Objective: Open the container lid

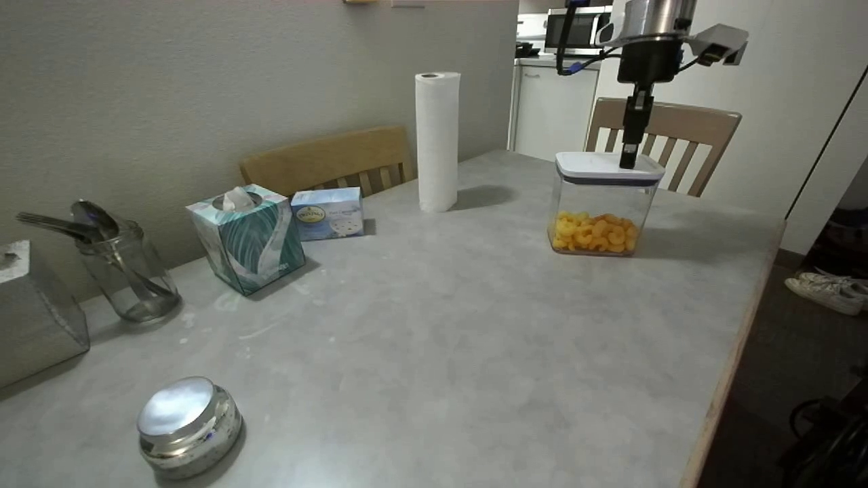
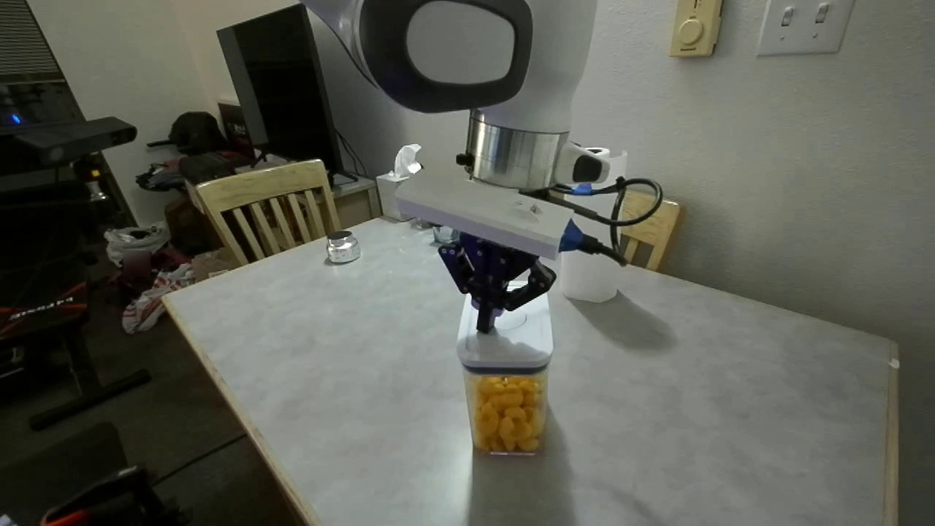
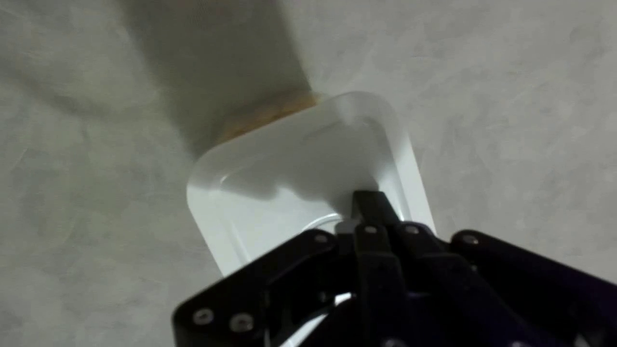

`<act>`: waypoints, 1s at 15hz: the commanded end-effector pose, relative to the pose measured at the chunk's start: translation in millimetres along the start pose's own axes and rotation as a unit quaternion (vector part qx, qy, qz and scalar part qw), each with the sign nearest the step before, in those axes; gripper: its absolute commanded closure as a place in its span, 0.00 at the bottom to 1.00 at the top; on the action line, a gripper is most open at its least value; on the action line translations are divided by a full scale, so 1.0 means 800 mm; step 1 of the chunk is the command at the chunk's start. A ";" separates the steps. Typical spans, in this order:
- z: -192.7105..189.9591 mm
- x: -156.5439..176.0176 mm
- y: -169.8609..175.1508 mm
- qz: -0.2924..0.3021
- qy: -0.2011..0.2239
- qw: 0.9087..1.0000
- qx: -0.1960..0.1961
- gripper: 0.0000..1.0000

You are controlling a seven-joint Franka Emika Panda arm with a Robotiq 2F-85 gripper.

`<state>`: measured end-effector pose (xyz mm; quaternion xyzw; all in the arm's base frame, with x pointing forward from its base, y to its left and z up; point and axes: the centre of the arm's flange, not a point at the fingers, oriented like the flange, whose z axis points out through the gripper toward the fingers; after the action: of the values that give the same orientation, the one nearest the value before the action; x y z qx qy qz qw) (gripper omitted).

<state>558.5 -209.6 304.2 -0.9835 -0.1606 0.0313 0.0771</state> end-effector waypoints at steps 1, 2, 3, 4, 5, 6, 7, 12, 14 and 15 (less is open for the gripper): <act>0.003 0.006 0.012 -0.015 0.020 1.000 -0.016 1.00; -0.003 0.008 0.014 -0.018 0.025 0.999 -0.022 1.00; -0.007 0.010 0.016 -0.020 0.031 0.999 -0.029 1.00; -0.011 0.013 0.018 -0.022 0.036 0.999 -0.035 1.00; -0.014 0.014 0.020 -0.023 0.040 0.998 -0.040 1.00; -0.019 0.016 0.020 -0.024 0.043 0.998 -0.044 1.00; -0.022 0.017 0.021 -0.025 0.047 0.997 -0.047 1.00; 0.002 0.018 0.025 -0.010 0.054 0.998 -0.027 1.00; 0.032 0.018 0.026 -0.003 0.047 0.999 -0.006 1.00; 0.050 0.019 0.028 0.000 0.045 0.999 0.004 1.00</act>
<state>576.1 -216.9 300.2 -0.9855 -0.1572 -0.0170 0.0623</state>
